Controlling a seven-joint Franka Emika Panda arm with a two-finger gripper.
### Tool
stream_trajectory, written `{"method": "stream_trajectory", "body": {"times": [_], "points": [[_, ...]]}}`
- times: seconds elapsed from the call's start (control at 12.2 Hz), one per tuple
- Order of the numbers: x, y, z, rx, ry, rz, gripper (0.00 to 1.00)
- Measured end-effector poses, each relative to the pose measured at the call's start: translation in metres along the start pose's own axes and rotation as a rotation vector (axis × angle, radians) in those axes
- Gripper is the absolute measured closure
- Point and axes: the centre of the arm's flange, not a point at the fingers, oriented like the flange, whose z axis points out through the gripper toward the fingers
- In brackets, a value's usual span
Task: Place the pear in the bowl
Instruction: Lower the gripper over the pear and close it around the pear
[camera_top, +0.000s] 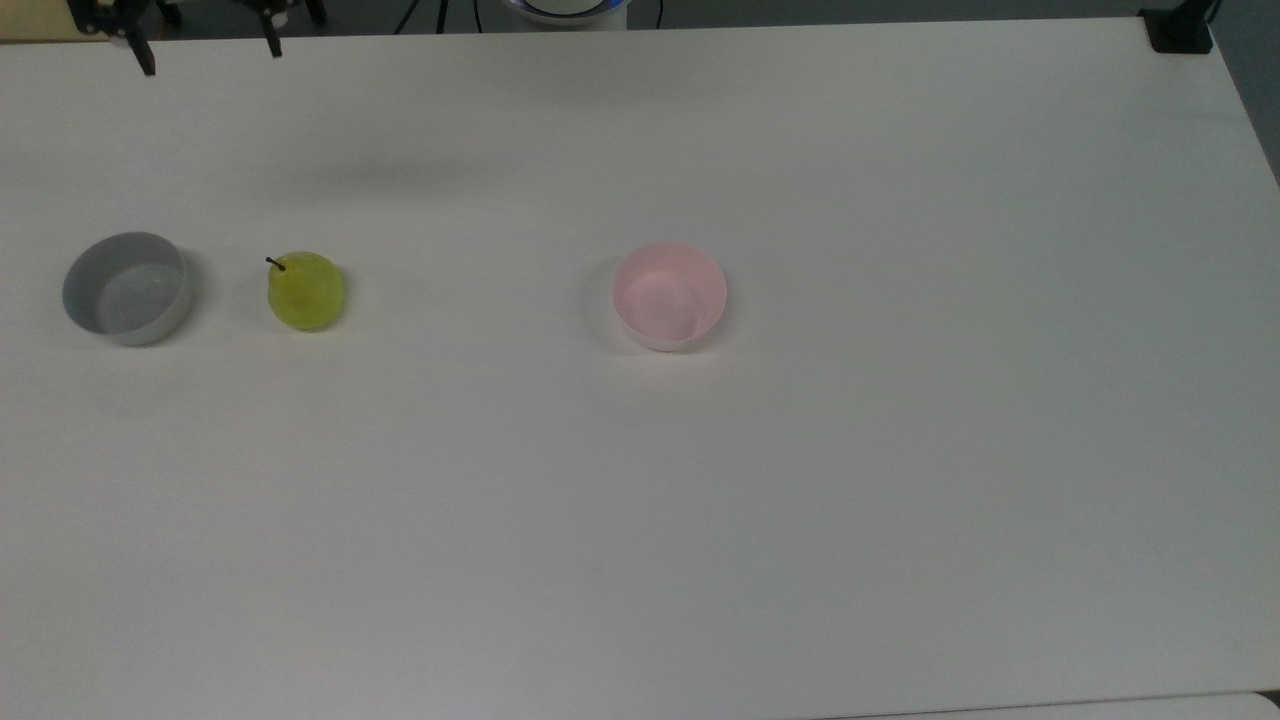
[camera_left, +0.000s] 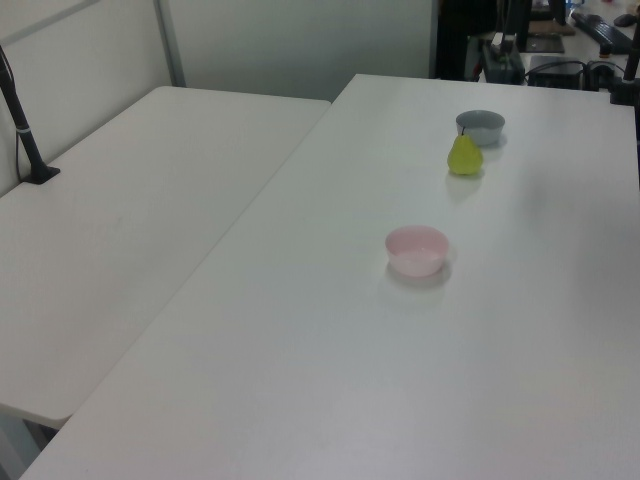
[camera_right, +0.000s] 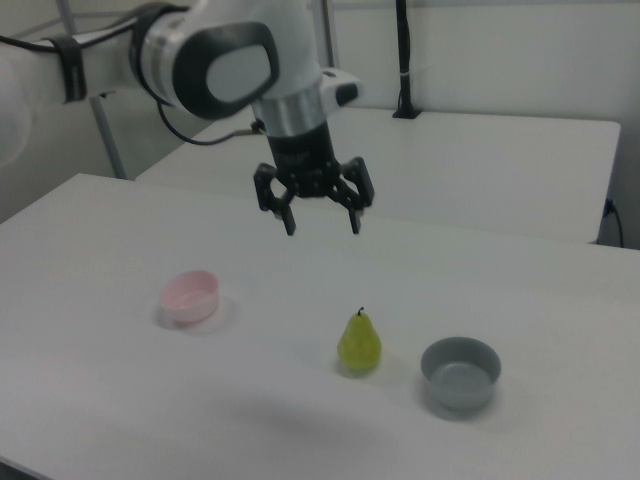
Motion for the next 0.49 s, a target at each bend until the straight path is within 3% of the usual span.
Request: {"method": "stream_trajectory", "body": {"times": [0.16,0.33,0.49], "points": [[-0.006,0.019,0.036,0.027,0.007,0.052,0.00],[0.003,0.028,0.077,0.068,0.030,0.096,0.00],[0.009,0.030,0.100,0.077,0.035,0.121,0.00]]}}
